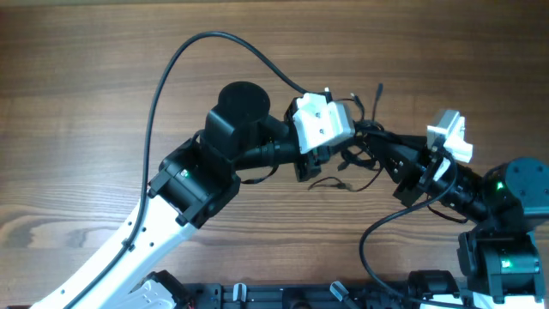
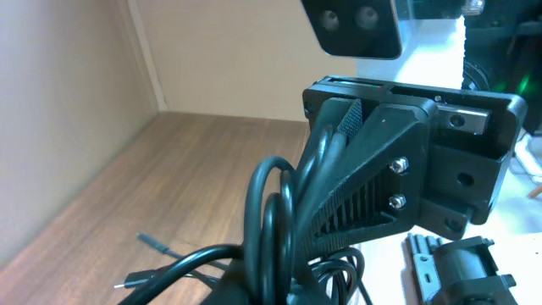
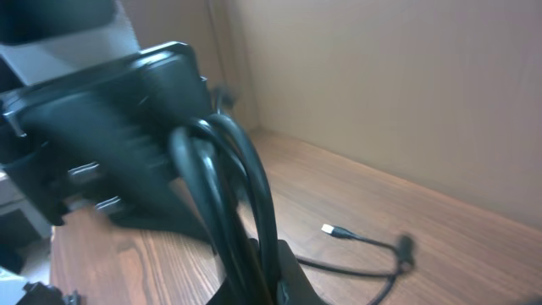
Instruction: Untangle cables
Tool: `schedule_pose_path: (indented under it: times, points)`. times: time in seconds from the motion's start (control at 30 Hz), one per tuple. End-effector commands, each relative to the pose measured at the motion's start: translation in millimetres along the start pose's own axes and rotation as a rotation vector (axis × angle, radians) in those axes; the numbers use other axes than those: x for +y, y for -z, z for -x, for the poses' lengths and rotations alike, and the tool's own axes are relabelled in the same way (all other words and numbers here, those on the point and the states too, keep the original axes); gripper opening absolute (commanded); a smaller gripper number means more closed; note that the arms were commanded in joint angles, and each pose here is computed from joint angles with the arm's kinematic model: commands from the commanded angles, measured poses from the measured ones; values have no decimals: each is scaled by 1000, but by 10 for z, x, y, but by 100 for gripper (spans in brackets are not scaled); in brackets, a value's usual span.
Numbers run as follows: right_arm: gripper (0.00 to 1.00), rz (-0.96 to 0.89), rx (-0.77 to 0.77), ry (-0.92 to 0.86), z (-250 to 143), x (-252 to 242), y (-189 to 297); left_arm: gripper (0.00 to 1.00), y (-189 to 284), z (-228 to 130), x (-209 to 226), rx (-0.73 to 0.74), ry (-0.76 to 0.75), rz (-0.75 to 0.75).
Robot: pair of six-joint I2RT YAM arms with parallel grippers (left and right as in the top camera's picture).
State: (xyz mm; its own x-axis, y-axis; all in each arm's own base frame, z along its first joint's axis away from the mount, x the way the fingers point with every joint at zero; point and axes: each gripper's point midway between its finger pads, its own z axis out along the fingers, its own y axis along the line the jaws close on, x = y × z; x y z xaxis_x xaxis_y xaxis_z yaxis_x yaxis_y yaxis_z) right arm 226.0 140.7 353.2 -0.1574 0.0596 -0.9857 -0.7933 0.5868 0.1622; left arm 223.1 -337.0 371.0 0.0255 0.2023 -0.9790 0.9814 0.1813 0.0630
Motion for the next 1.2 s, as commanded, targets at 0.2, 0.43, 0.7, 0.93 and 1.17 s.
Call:
schedule_pose_path:
  times: [0.2, 0.43, 0.7, 0.93, 1.17]
  points:
    - [4, -300, -40, -86, 43, -503, 86, 100, 404, 71, 626, -16, 181, 329]
    - [4, -294, -75, -151, 110, -495, 86, 100, 601, -66, 876, -18, 372, 407]
    - [4, -182, -160, -262, 337, -317, 62, 100, 514, -10, 625, -23, 372, 248]
    - [4, 28, -147, -219, 434, 47, 27, 96, 474, 144, 390, -61, 272, 97]
    - [4, 197, -111, -157, 441, 266, -11, 70, 465, 210, 291, -82, 258, 33]
